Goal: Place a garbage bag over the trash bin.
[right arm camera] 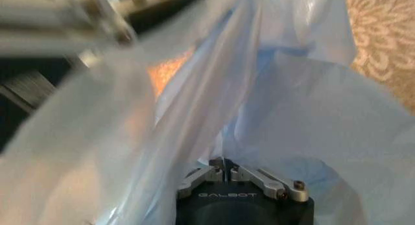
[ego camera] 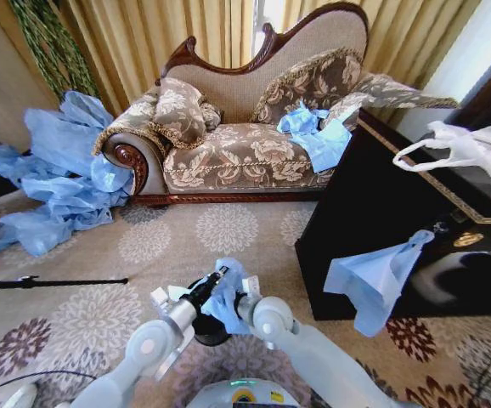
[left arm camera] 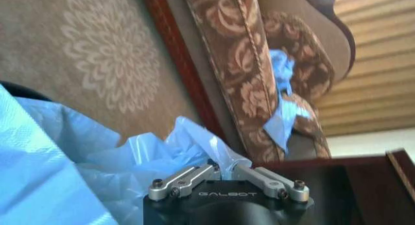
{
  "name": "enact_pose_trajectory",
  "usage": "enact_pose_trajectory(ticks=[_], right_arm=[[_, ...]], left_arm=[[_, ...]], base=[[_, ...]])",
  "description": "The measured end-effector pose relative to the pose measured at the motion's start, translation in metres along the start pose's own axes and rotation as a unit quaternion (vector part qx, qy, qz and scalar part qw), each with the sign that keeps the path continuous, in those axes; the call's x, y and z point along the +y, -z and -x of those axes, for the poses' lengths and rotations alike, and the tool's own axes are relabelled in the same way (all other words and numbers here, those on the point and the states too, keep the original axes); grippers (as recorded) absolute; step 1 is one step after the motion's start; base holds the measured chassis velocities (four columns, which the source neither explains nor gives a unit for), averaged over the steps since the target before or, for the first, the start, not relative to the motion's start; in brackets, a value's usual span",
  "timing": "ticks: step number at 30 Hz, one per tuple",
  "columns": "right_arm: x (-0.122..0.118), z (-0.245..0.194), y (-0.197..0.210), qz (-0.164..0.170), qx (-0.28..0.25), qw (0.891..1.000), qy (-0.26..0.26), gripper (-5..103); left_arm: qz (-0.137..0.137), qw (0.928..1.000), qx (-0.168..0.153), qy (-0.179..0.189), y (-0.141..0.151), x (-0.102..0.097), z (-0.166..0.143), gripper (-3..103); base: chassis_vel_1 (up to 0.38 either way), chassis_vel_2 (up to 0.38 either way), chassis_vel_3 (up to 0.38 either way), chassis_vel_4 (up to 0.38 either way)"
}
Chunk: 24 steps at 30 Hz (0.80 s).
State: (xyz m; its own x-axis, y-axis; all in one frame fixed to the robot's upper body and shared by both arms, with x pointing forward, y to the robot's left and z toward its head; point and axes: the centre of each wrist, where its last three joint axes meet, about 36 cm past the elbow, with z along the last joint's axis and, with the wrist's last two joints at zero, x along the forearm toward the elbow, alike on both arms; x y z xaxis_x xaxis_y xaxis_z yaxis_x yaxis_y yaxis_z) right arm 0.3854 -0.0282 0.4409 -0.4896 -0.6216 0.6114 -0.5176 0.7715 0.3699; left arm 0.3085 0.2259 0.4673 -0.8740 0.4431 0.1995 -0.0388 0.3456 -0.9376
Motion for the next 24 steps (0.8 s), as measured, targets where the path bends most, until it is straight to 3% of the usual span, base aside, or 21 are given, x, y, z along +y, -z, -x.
enact_pose_trajectory(ticks=[8,18,24], right_arm=[[0.008,0.046,-0.010,0.008,0.006,1.000,-0.027,0],[0.023,0.097,-0.020,0.009,-0.035,0.997,-0.065,0],[0.019,0.100,-0.031,-0.009,0.034,0.997,-0.065,0]], left_arm=[[-0.010,0.9991,-0.037,-0.018,0.013,0.007,0.000,0],[-0.046,0.9977,-0.038,-0.031,0.003,0.006,-0.002,0],[-0.063,0.9965,-0.041,-0.035,-0.006,-0.007,0.003,0]], base=[[0.000,0.000,0.000,0.000],[0.000,0.000,0.000,0.000],[0.000,0.000,0.000,0.000]])
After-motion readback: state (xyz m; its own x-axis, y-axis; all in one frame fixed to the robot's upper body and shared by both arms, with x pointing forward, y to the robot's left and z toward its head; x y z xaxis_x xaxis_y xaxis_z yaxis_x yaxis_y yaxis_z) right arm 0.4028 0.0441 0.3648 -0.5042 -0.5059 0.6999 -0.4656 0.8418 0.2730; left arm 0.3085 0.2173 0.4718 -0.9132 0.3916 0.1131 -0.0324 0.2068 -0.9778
